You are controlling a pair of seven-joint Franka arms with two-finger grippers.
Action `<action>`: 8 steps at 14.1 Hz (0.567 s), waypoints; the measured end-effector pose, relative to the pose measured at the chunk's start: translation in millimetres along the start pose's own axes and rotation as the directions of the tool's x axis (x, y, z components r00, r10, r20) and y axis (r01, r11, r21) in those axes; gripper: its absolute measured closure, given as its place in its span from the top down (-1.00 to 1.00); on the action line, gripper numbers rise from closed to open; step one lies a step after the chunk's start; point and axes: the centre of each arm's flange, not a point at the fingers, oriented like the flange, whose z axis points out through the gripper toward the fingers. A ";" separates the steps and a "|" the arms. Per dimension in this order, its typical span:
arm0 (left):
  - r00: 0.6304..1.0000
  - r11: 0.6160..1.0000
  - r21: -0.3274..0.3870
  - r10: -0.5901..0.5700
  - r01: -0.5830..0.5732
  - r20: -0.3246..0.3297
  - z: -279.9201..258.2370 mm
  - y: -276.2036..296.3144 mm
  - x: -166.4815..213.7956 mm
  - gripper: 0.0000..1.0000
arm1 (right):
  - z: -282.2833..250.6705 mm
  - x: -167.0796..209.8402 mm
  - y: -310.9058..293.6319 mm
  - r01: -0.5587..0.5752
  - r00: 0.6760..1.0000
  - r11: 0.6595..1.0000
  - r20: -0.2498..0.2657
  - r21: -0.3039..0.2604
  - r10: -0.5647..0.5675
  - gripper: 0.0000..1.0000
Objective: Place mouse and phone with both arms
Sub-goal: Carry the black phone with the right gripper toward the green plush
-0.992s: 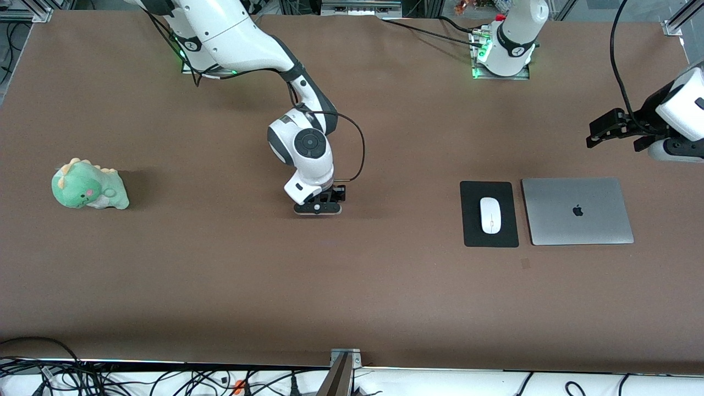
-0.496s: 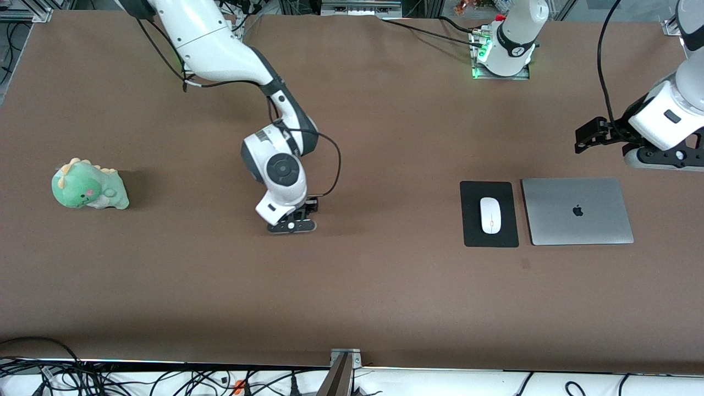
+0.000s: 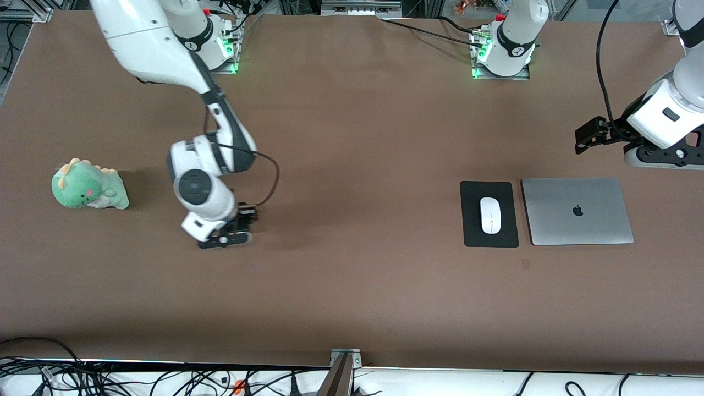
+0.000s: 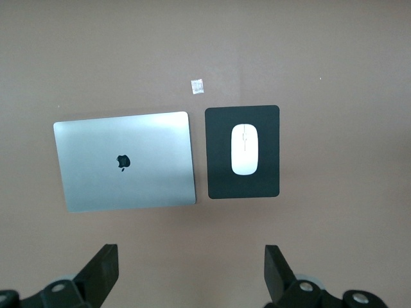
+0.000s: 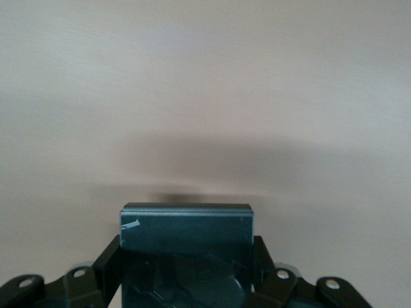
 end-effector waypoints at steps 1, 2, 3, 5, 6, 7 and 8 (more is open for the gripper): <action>1.000 1.000 0.000 0.000 0.000 -0.006 -3.1 -0.1 0.2 1.00 | 6.5 -16.9 33.6 -0.013 1.000 1.000 -0.014 0.008 0.013 0.61; 1.000 1.000 0.000 -0.001 0.001 -0.013 -6.1 -0.3 0.4 1.00 | 12.9 -34.1 56.6 -0.030 0.999 0.999 -0.023 0.013 0.030 0.61; 1.000 1.000 -0.001 -0.001 0.001 -0.020 -9.6 -0.5 0.6 1.00 | 18.8 -50.9 70.9 -0.048 0.998 0.999 -0.031 0.019 0.048 0.61; 1.000 1.000 -0.001 0.000 0.000 -0.030 -14.4 -0.6 0.9 1.00 | 26.6 -79.3 82.2 -0.070 0.996 0.997 -0.048 0.027 0.071 0.61; 1.000 1.000 -0.001 0.000 0.000 -0.029 -13.9 -0.5 1.1 1.00 | 29.8 -90.8 86.5 -0.079 0.996 0.996 -0.050 0.030 0.080 0.61; 1.000 1.000 -0.001 0.000 0.000 -0.028 -12.9 -0.6 1.6 1.00 | 32.0 -100.0 92.1 -0.086 0.995 0.996 -0.051 0.032 0.087 0.61; 1.000 1.000 -0.001 0.000 0.000 -0.027 -12.5 -0.4 1.9 1.00 | 33.8 -107.4 100.2 -0.090 0.994 0.995 -0.059 0.034 0.092 0.61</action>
